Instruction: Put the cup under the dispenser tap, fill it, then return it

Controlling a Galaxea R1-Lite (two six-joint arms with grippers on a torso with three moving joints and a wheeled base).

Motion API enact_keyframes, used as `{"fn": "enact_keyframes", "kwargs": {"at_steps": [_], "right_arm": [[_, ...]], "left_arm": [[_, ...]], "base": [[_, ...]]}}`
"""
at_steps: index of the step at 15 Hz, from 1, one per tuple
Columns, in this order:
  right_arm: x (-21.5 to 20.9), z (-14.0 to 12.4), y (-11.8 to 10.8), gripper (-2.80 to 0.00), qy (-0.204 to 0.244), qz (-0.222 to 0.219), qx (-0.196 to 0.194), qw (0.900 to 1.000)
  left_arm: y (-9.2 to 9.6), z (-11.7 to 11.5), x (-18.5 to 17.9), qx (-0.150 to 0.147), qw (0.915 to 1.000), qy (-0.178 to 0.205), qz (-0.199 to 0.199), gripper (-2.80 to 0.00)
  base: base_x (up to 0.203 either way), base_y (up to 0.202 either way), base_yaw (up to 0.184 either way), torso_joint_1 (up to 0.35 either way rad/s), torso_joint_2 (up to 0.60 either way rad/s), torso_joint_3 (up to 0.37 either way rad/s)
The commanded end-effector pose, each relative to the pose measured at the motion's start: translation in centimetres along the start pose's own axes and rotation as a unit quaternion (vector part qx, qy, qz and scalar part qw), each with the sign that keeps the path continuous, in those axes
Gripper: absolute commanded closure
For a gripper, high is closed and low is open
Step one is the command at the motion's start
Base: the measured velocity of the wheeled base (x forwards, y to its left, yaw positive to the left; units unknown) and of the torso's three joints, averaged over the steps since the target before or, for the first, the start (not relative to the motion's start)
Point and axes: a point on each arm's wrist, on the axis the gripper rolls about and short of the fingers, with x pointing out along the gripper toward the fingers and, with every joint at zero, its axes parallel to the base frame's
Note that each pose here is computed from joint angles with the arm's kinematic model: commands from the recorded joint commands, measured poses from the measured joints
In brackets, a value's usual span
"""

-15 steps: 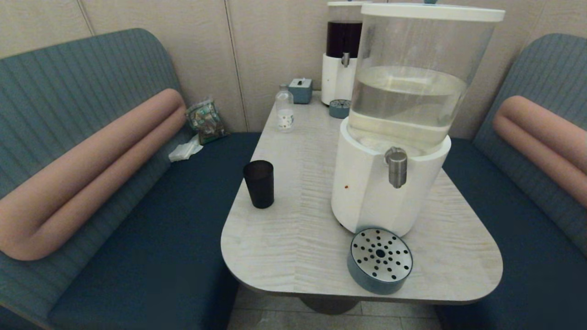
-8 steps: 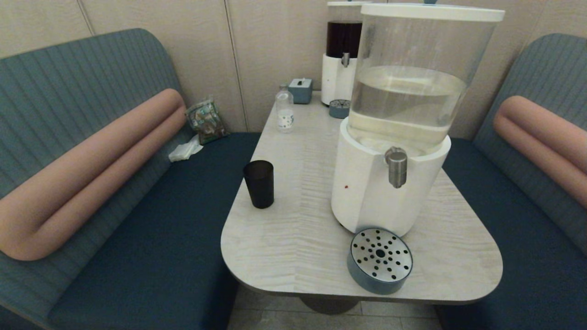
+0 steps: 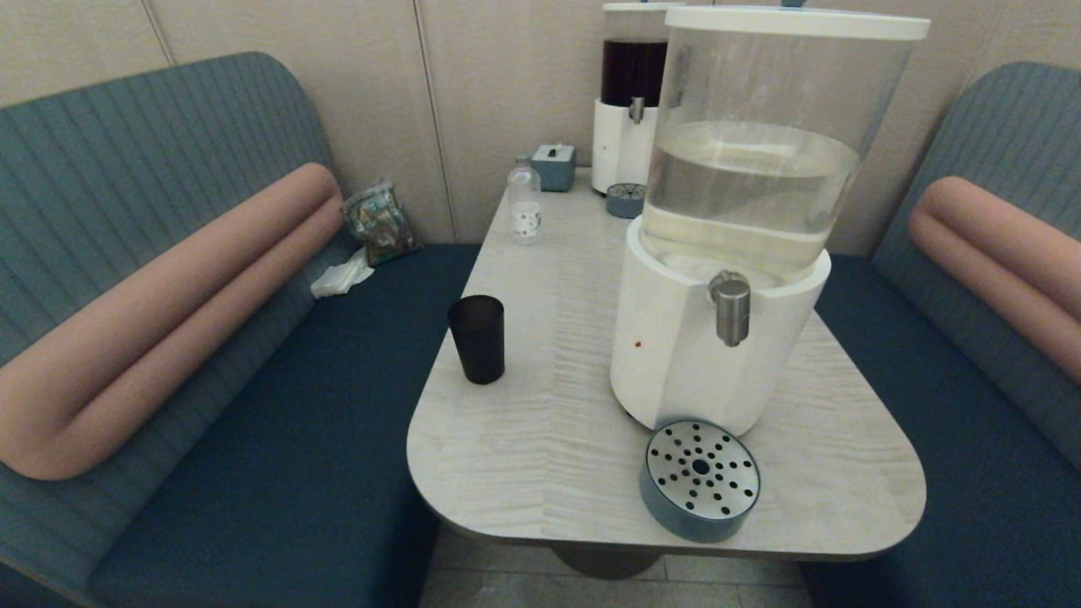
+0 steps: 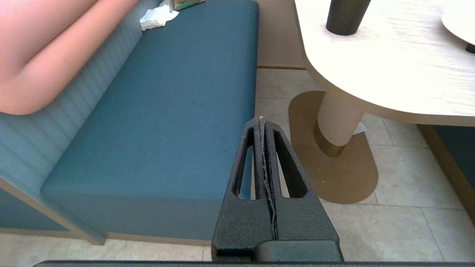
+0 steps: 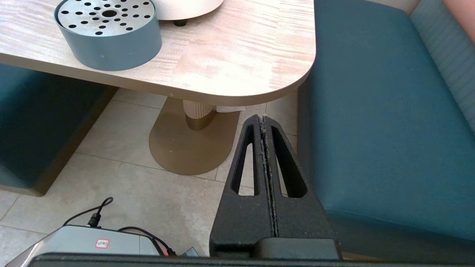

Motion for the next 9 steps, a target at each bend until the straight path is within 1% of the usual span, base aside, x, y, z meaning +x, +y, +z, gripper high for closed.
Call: {"fn": "enact_keyframes", "kwargs": {"at_steps": [1, 3, 5, 9], "right_arm": [[-0.01, 0.01, 0.00, 0.00, 0.000, 0.000, 0.000, 1.000], [-0.01, 0.00, -0.01, 0.00, 0.001, -0.003, 0.002, 1.000], [0.02, -0.01, -0.08, 0.00, 0.001, -0.019, 0.012, 1.000], [0.02, 0.00, -0.08, 0.00, 0.001, -0.018, 0.016, 1.000]], "left_arm": [[0.00, 0.00, 0.00, 0.000, 1.0000, 0.000, 0.000, 0.00], [0.00, 0.00, 0.00, 0.000, 1.0000, 0.000, 0.000, 0.00], [0.00, 0.00, 0.00, 0.000, 1.0000, 0.000, 0.000, 0.00], [0.00, 0.00, 0.00, 0.000, 1.0000, 0.000, 0.000, 0.00]], "base": [[0.000, 0.000, 0.000, 0.000, 0.00, 0.000], [0.000, 0.000, 0.000, 0.000, 0.00, 0.000], [0.000, 0.000, 0.000, 0.000, 0.00, 0.000], [0.000, 0.000, 0.000, 0.000, 0.00, 0.000]]}}
